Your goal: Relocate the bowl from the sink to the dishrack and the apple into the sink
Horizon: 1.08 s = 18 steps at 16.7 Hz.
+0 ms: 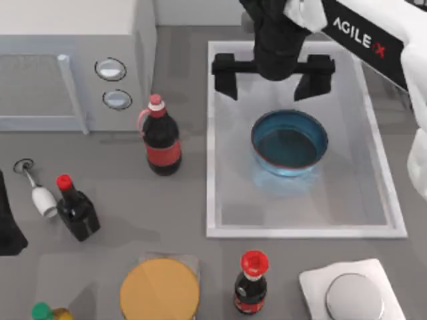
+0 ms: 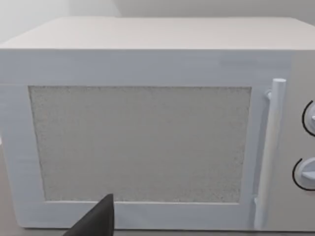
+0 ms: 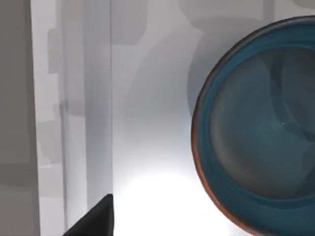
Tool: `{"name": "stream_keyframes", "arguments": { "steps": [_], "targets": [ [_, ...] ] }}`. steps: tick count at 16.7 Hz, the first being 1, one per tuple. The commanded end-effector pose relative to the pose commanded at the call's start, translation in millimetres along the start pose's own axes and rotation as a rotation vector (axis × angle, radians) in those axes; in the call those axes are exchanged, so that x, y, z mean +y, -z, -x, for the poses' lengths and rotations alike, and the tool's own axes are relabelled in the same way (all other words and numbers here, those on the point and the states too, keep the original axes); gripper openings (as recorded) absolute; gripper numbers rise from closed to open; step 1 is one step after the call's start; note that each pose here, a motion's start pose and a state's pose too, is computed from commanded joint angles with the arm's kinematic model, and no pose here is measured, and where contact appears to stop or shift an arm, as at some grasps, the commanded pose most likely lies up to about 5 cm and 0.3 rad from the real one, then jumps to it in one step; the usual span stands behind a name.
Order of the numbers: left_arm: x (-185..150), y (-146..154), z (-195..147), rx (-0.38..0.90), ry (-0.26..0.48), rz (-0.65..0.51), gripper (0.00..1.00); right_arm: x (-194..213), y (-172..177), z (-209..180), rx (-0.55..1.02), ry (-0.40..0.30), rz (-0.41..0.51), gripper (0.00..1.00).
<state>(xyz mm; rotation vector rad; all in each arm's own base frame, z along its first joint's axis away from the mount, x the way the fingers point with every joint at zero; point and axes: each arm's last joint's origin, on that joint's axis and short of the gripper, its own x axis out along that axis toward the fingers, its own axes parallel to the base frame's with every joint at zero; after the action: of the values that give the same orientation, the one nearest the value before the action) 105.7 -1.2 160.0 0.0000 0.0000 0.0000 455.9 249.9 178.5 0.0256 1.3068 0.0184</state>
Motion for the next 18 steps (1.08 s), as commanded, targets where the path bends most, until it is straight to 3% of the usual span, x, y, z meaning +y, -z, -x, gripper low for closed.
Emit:
{"name": "stream_keyframes", "arguments": {
  "steps": [3, 11, 18],
  "targets": [
    [0.0, 0.0, 0.0, 0.000, 0.000, 0.000, 1.00, 14.6, 6.1, -28.7, 0.054, 0.026, -0.002, 1.00],
    [0.0, 0.0, 0.0, 0.000, 0.000, 0.000, 1.00, 15.3, 6.6, -42.1, 0.065, 0.032, -0.004, 1.00],
    [0.0, 0.0, 0.0, 0.000, 0.000, 0.000, 1.00, 14.3, 12.6, -125.3, 0.064, 0.031, -0.002, 1.00]
  ]
}}
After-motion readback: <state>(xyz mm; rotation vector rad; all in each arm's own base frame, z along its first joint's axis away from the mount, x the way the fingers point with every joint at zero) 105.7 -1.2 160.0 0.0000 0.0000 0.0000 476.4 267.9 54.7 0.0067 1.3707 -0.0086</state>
